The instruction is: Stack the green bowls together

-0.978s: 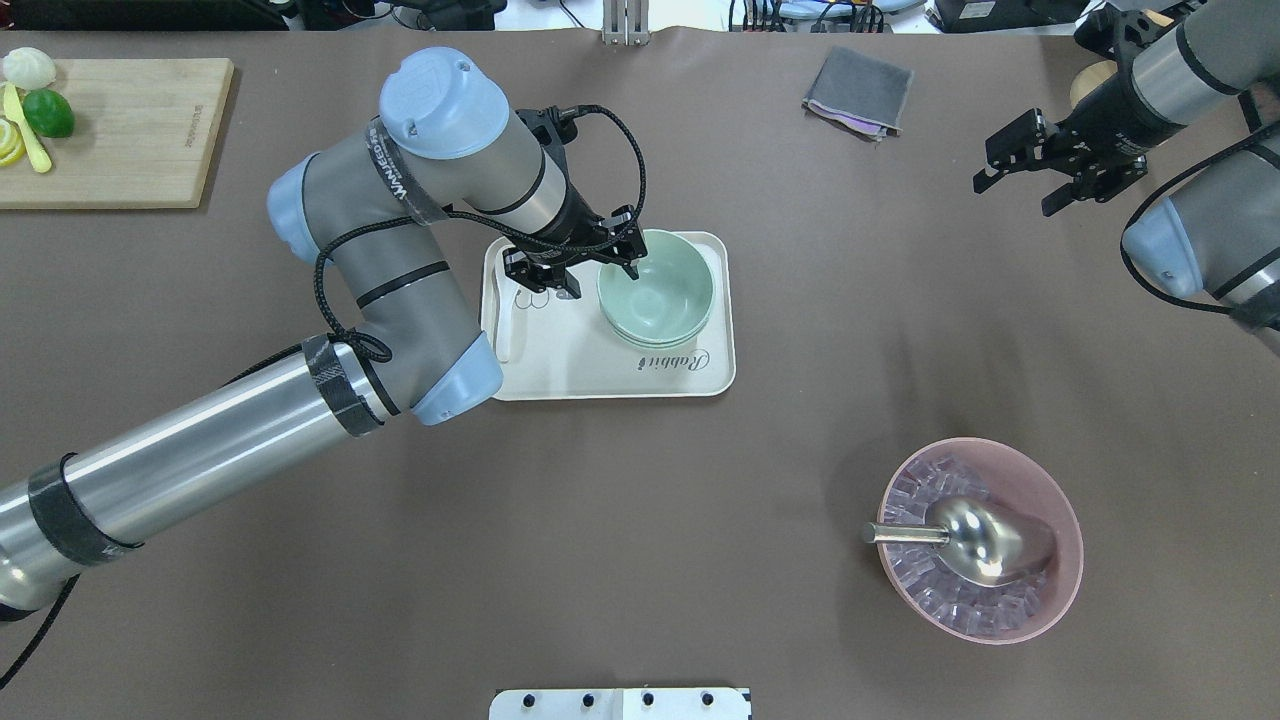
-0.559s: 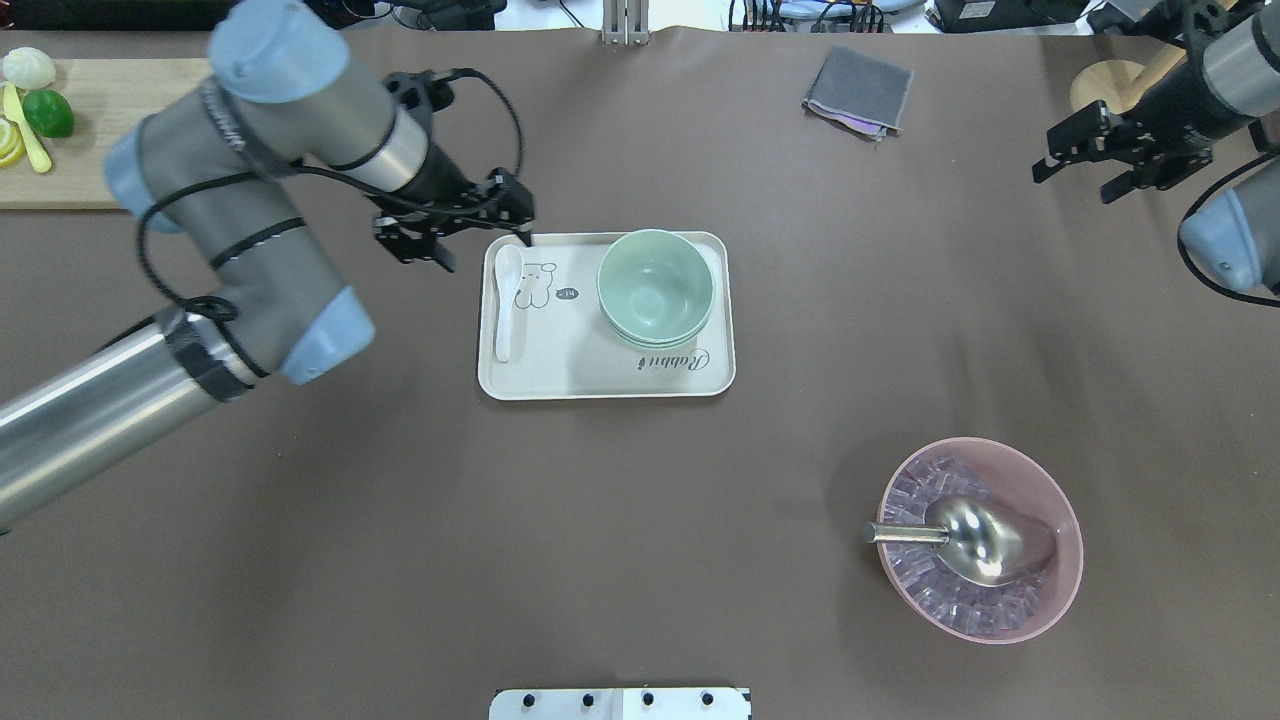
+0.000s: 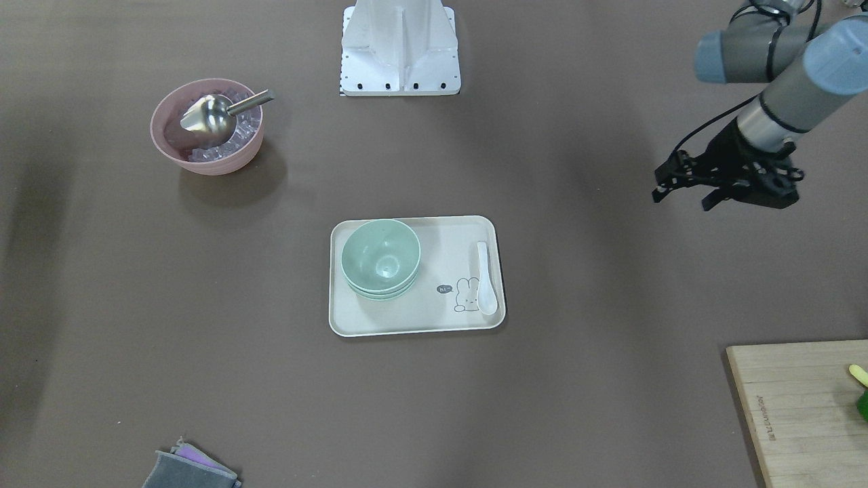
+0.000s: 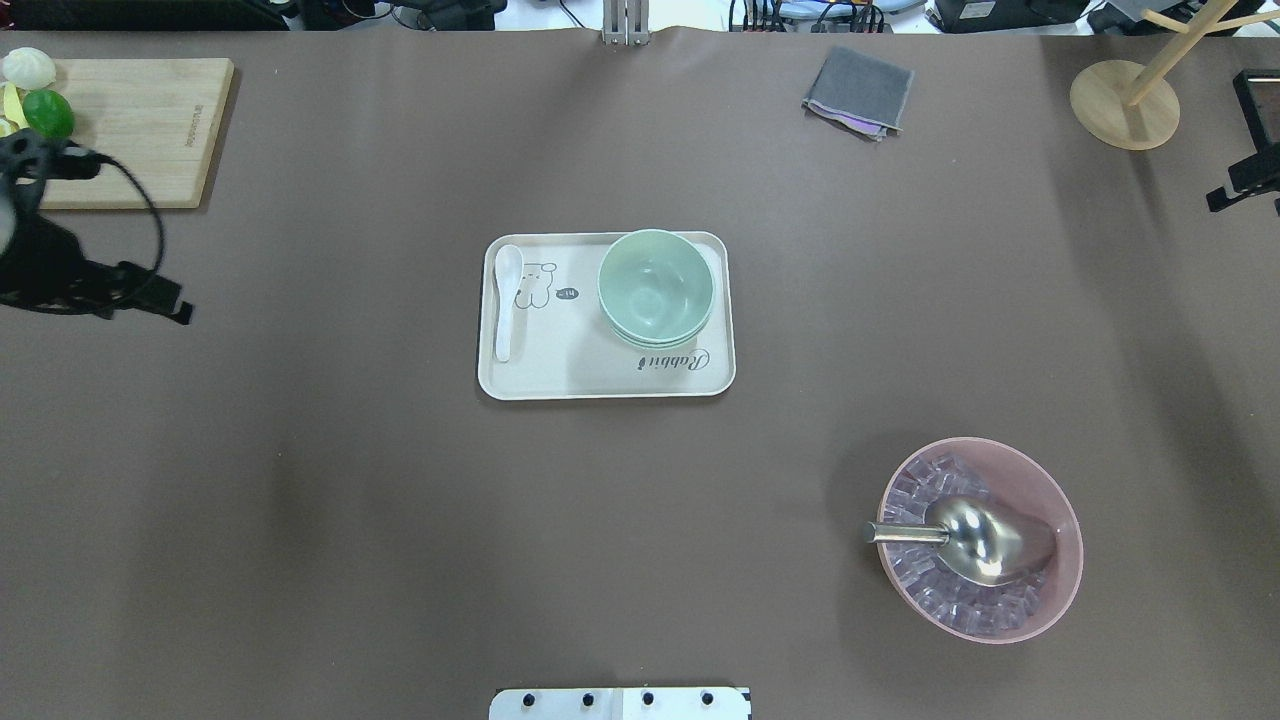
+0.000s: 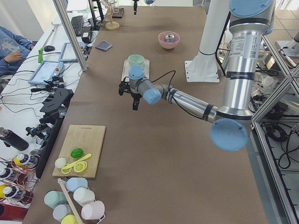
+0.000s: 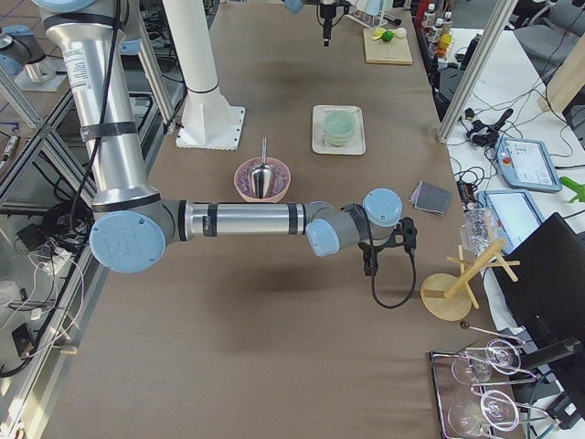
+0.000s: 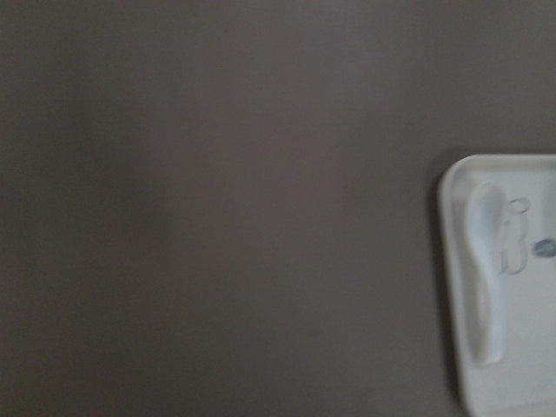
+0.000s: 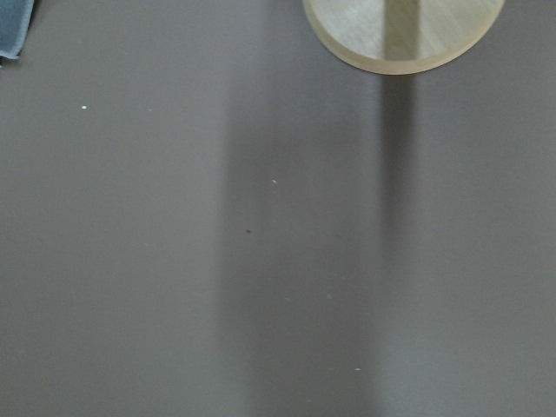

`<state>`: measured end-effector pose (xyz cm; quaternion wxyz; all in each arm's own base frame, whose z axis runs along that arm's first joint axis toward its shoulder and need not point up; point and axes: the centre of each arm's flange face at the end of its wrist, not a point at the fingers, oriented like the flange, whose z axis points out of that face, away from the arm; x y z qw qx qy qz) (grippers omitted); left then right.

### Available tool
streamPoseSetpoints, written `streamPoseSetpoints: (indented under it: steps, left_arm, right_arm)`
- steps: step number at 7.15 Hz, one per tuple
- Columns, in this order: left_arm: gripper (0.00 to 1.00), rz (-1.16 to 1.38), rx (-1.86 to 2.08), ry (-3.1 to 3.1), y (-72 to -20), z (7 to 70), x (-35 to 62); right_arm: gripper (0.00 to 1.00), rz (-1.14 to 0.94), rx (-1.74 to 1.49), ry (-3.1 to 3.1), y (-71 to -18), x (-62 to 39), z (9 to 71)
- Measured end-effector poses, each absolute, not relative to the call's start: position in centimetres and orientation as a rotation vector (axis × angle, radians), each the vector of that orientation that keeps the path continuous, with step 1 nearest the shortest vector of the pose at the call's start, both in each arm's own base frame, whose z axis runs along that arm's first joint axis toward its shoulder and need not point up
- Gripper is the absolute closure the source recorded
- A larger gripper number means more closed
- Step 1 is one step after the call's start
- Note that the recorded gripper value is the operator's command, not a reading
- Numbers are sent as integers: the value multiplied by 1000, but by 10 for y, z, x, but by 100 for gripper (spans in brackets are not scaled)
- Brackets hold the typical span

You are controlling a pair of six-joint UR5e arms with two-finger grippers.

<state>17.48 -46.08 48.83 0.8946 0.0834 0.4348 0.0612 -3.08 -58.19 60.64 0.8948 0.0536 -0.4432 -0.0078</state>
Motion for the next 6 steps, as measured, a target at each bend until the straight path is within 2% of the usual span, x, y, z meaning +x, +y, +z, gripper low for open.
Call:
streamPoseSetpoints:
  steps: [3,6]
  left_arm:
    - [1,338,270,730,-412,623,23]
    - [1,332,210,719,-400,681,-1]
  right_arm:
    - [0,-134,101,-837,-580,3,631]
    - [0,-151,124,-821,-583,14,620]
